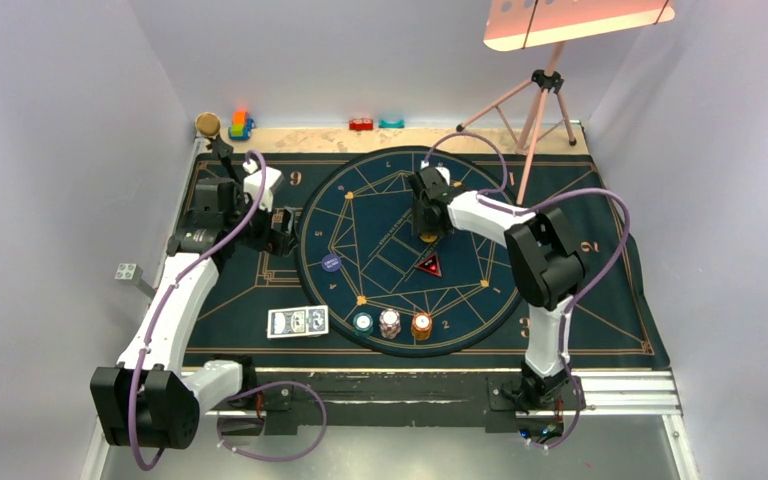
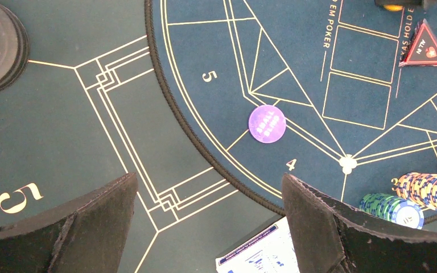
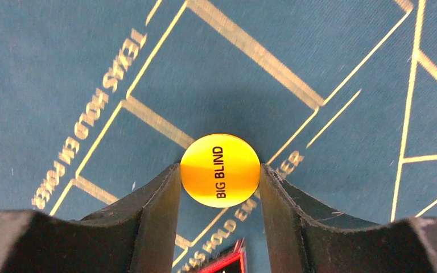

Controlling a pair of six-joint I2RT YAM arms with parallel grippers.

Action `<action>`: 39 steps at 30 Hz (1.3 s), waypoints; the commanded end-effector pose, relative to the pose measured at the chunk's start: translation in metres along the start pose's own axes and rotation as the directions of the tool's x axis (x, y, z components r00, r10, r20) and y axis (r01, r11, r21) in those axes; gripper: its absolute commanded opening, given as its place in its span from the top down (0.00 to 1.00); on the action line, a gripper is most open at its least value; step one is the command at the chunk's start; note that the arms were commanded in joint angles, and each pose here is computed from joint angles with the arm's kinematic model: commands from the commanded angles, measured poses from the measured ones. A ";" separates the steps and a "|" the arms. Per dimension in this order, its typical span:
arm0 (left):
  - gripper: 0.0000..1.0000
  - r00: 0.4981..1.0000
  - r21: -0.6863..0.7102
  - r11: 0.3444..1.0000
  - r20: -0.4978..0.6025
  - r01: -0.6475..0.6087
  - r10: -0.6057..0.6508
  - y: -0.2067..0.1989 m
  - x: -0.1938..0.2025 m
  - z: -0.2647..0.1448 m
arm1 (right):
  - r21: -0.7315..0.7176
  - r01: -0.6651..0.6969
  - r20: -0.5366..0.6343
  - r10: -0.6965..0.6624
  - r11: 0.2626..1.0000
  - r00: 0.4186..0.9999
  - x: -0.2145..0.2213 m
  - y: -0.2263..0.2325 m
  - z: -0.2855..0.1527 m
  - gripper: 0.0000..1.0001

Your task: Distribute texas hold em gaming equipment

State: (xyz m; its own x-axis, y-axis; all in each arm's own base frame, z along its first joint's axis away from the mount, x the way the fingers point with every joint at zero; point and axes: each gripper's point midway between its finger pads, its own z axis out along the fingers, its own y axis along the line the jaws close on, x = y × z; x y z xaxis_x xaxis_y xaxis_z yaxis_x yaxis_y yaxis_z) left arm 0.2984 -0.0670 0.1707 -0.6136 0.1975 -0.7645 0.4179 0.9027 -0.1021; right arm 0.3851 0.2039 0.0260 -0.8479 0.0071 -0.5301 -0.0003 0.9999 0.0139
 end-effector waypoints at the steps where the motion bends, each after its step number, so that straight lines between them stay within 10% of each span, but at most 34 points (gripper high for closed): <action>1: 0.00 0.999 -0.007 1.000 0.038 -0.015 0.015 0.002 -0.014 -0.007 | 0.109 -0.050 0.044 0.045 0.993 0.998 -0.035 -0.030 0.020 0.55; 20: 0.00 0.999 0.013 1.000 0.029 -0.021 0.020 0.000 -0.008 -0.001 | 0.127 -0.138 0.126 0.122 0.982 0.985 -0.137 -0.035 0.069 0.55; 28: 0.00 0.999 0.014 1.000 0.028 -0.020 0.020 -0.001 -0.007 0.000 | 0.102 -0.138 0.114 0.126 0.985 0.986 -0.122 -0.040 0.043 0.08; 39: 0.00 0.999 0.033 0.999 0.027 -0.035 0.034 -0.004 -0.008 -0.002 | -0.037 0.086 0.074 -0.083 0.996 0.994 -0.006 0.015 -0.040 0.02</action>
State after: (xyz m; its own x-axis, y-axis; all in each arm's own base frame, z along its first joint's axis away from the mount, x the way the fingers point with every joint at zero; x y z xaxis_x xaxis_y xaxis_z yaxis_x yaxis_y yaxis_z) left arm 0.2967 -0.0710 0.1712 -0.6053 0.2105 -0.7676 0.4462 0.8884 -0.1082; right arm 0.4119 0.1674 0.0573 -0.8201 0.0486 -0.5701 0.0751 0.9969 -0.0231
